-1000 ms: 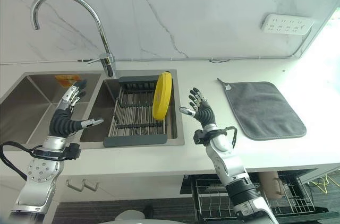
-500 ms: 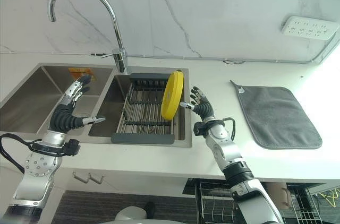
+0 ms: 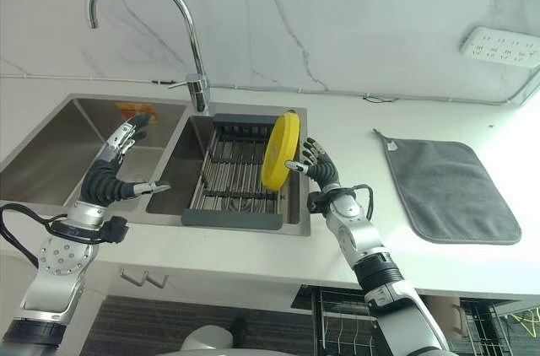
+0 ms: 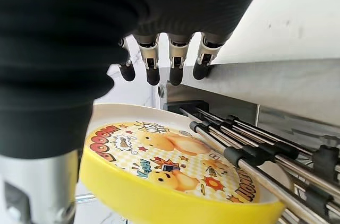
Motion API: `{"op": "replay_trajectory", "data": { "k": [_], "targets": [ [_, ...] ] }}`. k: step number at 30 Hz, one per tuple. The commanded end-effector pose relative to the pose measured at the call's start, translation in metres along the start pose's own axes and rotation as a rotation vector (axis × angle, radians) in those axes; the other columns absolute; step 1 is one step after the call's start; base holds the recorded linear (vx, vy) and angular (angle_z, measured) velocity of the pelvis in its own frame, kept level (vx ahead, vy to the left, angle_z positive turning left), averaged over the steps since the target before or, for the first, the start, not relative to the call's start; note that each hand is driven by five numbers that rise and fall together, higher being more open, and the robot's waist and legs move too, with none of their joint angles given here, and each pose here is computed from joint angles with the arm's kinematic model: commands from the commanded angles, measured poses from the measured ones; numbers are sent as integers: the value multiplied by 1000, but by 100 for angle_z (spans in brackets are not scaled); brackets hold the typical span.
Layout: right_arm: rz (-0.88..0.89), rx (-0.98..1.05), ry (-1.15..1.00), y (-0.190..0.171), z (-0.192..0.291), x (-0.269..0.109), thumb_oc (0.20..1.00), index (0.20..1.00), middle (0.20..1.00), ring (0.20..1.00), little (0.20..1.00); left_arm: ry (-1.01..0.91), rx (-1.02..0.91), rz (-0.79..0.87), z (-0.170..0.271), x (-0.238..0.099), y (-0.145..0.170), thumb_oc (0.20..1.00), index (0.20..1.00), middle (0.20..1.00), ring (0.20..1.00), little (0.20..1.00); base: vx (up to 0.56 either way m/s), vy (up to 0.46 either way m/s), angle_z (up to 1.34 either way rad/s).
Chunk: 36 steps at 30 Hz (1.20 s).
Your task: Place the dishes in the dishwasher.
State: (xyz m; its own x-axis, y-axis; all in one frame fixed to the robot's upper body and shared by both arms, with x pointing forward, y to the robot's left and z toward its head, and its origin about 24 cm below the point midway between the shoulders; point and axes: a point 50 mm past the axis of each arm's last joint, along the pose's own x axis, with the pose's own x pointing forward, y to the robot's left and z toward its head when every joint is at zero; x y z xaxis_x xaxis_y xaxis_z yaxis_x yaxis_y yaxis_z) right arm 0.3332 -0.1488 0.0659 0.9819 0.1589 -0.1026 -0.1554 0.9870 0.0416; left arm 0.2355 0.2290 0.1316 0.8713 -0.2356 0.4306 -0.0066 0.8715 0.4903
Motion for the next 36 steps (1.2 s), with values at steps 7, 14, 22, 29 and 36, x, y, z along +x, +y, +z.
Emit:
{"op": "replay_trajectory", "data": {
  "k": [7,14,22,29,36],
  "targets": [
    [31,-65,-119,7,43,19,1000,1000,1000,1000,1000,-126,-23,-40,18,14,-4,1000,1000,1000,1000,1000,-1,1,1],
    [48,-129,-93,9,40,21,1000,1000,1000,1000,1000,-122,-27,-50,18,14,-4,1000,1000,1000,1000,1000,0,3,1],
    [8,-170,-55,11,35,23,1000,1000,1000,1000,1000,-119,-34,-51,18,14,-4,1000,1000,1000,1000,1000,0,0,0],
    [-39,-205,-36,13,35,26,592,592,592,592,592,-116,-39,-52,19,16,-6,1000,1000,1000,1000,1000,0,0,0],
    [-137,-249,-22,10,39,32,200,200,200,200,200,-109,-53,-56,18,17,-7,1000,1000,1000,1000,1000,0,0,0]
  ]
}}
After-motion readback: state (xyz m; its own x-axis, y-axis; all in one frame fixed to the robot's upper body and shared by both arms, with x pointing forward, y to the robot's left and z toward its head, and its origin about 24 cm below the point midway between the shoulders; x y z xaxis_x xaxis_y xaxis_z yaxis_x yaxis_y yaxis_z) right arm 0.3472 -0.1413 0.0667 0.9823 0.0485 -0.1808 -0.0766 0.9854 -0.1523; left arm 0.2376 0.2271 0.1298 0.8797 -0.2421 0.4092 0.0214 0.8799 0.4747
